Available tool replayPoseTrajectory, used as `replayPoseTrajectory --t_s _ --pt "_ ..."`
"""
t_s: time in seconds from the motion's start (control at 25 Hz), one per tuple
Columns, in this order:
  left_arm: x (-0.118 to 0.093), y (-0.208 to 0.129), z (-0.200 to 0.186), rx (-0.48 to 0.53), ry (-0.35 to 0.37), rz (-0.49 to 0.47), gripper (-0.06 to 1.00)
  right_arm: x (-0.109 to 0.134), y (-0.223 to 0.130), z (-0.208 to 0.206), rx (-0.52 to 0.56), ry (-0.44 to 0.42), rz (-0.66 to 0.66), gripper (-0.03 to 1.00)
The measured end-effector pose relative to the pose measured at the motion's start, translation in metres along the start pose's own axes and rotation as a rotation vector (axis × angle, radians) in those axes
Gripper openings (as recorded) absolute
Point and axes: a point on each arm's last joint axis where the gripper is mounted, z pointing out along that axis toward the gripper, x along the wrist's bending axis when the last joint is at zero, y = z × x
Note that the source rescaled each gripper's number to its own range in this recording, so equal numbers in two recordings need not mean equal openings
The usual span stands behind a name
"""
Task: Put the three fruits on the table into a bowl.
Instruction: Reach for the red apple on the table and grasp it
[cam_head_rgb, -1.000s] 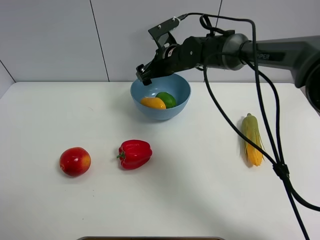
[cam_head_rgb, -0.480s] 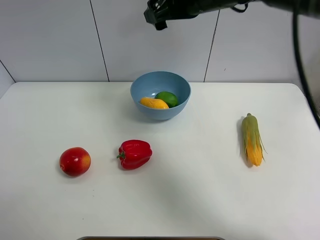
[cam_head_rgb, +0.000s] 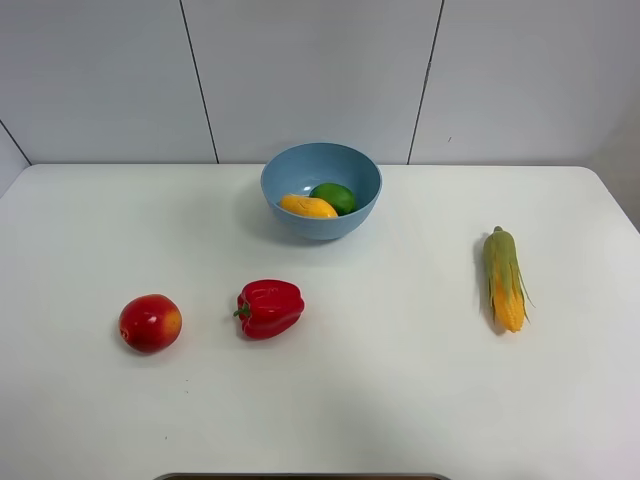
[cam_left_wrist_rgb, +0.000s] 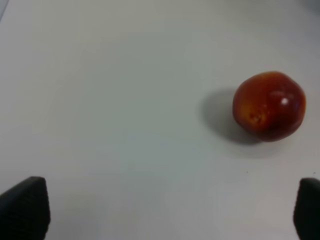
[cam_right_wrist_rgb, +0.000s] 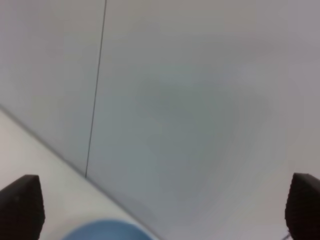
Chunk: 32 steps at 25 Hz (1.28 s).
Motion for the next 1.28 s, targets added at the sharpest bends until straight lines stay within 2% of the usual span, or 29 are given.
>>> replayPoseTrajectory --t_s 0.32,0.52,0.6,0.76,0.92,1.08,1.28 --pt "0.000 0.000 0.000 0.000 0.000 0.000 1.00 -0.014 0.020 -0.093 -0.062 -0.152 -0.119 0.93" --pt "0.000 0.000 0.000 0.000 0.000 0.000 1.00 -0.021 0.022 -0.140 -0.081 -0.234 -0.111 0.93" --pt "0.000 0.000 0.000 0.000 0.000 0.000 1.00 -0.028 0.022 -0.157 -0.088 -0.296 -0.098 0.93" --pt "0.000 0.000 0.000 0.000 0.000 0.000 1.00 -0.038 0.018 -0.198 -0.088 -0.472 -0.083 0.93" --pt "0.000 0.000 0.000 0.000 0.000 0.000 1.00 -0.032 0.015 -0.237 -0.106 -0.574 -0.067 0.93" --pt "0.000 0.000 0.000 0.000 0.000 0.000 1.00 -0.018 0.011 -0.267 -0.134 -0.619 -0.039 0.93" --pt "0.000 0.000 0.000 0.000 0.000 0.000 1.00 0.000 0.001 -0.290 -0.125 -0.579 0.027 0.93"
